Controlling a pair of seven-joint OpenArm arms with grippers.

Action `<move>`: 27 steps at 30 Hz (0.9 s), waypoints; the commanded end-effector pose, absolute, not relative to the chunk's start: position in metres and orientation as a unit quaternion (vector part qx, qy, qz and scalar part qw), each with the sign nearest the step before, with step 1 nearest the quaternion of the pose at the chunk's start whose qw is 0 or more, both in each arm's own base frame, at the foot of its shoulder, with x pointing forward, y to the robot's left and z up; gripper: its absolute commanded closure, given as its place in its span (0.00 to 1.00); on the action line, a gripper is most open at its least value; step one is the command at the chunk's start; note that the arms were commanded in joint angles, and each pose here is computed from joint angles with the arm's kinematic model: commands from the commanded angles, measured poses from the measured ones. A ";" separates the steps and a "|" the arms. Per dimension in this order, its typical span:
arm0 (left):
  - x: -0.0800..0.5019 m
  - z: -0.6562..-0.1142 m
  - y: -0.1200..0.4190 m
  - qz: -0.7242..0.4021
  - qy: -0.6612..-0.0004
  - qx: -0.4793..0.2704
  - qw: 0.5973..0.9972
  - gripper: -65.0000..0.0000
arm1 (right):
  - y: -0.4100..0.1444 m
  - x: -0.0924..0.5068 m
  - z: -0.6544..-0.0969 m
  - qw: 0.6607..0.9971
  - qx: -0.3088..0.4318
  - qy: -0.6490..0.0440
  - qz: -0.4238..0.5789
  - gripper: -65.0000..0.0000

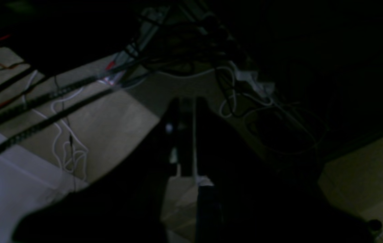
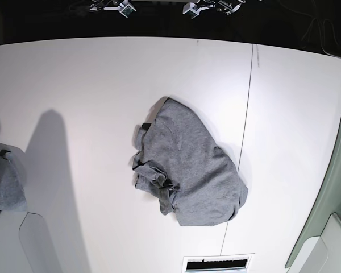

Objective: Layout the t-shirt on the table in an organized manner, then fold the t-shirt properly
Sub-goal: 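Move both grippers down toward the crumpled grey t-shirt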

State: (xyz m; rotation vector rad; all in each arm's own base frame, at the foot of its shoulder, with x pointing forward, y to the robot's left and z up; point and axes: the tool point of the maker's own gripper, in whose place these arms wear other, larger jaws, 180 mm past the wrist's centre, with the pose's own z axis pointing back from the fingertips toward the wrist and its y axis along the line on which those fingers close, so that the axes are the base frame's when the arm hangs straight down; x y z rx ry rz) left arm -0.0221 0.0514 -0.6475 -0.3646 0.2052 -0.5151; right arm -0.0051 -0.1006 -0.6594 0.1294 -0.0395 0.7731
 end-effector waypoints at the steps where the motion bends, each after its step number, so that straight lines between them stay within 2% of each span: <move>1: -0.019 -0.646 0.045 -0.254 0.094 -0.191 0.943 0.81 | -0.099 -0.005 -0.659 0.924 0.068 -0.024 0.375 0.99; 16: -0.028 -0.649 0.064 -0.360 0.114 -0.158 0.912 0.81 | -0.099 -0.004 -0.659 0.924 0.068 -0.024 0.375 0.99; 24: -0.039 -0.646 0.073 -0.371 0.152 -0.142 0.905 0.80 | -0.107 -0.013 -0.658 0.924 0.065 -0.020 0.376 0.99; 27: -0.042 -0.644 0.075 -0.369 0.140 -0.143 0.908 0.80 | -0.115 -0.021 -0.655 0.923 0.062 -0.024 0.379 0.99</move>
